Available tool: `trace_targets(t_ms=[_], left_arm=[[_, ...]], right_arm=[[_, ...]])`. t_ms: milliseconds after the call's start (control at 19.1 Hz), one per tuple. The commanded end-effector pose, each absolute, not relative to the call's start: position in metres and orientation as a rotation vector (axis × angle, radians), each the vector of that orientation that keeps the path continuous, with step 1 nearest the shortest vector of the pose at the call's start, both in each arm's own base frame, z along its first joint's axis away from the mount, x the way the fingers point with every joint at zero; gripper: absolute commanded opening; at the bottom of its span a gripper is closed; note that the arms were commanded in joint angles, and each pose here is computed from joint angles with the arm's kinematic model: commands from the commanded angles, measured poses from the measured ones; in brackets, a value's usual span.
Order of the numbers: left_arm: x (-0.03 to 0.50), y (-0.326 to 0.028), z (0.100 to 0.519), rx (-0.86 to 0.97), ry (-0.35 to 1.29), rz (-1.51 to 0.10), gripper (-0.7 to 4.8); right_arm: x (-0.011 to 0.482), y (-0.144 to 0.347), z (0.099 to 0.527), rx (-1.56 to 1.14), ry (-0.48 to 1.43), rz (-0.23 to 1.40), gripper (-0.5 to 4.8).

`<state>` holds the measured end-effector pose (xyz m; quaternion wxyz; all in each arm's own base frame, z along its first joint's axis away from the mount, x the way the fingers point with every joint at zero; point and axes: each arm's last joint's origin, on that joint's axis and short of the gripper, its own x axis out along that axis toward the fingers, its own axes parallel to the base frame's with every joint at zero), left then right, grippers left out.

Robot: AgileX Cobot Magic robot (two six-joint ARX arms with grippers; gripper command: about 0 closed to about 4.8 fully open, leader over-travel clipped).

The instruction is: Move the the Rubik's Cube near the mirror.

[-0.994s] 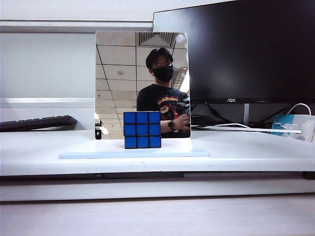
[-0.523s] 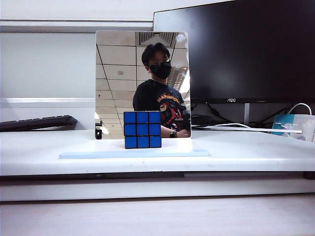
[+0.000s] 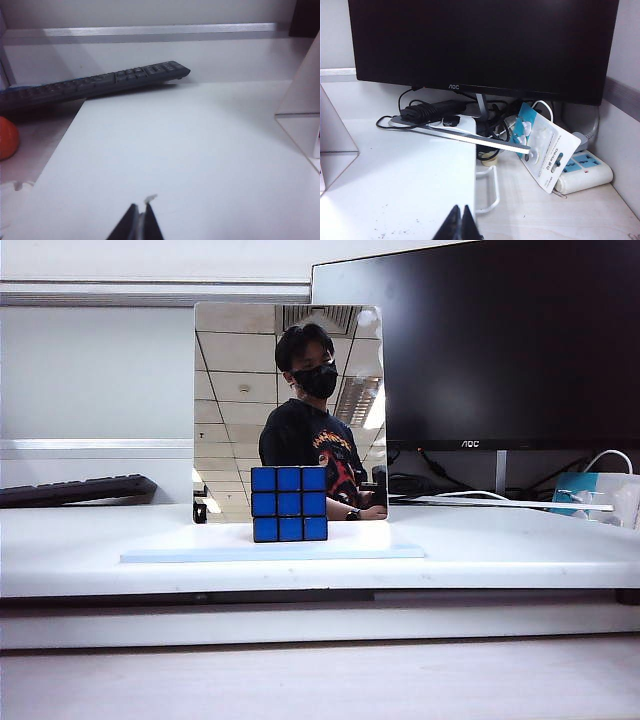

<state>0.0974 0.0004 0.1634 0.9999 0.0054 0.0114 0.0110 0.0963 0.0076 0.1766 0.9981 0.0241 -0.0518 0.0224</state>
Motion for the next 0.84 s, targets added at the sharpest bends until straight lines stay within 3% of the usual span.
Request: trace_targets(t_ms=[52,837], left_arm=[[0.0973,0.0001,0.1643,0.015,0.016,0.017,0.22],[0.0973,0.0001,0.1643,0.015,0.016,0.016,0.22]], right_arm=[[0.0964,0.0078,0.1766,0.06,-0.113,0.05,-0.05],[0.0964,0.0079,0.1766,0.063,-0.113,0.05,-0.05]])
